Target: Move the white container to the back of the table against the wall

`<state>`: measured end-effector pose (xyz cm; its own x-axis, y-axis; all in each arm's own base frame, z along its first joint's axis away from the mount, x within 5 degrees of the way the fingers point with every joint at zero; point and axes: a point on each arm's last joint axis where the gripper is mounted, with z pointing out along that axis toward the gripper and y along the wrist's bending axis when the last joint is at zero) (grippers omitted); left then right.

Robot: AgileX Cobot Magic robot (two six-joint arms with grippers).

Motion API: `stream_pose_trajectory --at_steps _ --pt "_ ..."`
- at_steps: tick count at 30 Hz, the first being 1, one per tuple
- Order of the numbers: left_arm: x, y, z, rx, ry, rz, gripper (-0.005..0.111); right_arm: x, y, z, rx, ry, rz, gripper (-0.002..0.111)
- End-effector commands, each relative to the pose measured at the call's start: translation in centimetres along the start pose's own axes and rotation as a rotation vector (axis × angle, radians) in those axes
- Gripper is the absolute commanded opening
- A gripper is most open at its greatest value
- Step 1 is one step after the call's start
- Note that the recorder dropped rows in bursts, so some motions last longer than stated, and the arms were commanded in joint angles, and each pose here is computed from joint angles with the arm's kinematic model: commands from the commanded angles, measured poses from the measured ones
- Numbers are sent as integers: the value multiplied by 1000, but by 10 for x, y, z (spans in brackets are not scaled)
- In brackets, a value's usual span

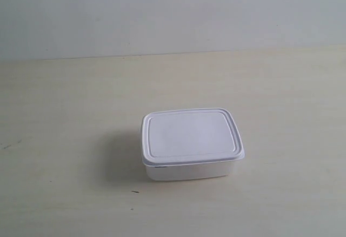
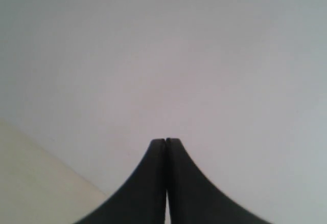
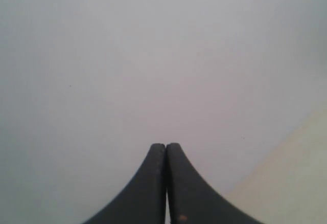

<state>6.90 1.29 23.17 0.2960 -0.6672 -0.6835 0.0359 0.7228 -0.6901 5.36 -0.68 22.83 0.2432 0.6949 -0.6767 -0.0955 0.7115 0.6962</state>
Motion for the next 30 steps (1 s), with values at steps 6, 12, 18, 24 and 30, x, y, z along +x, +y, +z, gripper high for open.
stream_pose_trajectory --at_steps 6,12,18,24,30 --pt "6 -12 0 138 82 -77 0 9 -3 -1 10 100 -123 0" --pt "18 -23 -5 277 213 32 0 15 5 2 -89 232 -164 0" --pt "34 -36 -15 426 415 0 0 36 8 11 -153 475 -212 0" --pt "44 -34 -19 413 543 -1 0 62 12 17 -212 709 -309 0" --pt "48 -36 -24 442 605 -17 0 81 25 26 -241 898 -381 0"
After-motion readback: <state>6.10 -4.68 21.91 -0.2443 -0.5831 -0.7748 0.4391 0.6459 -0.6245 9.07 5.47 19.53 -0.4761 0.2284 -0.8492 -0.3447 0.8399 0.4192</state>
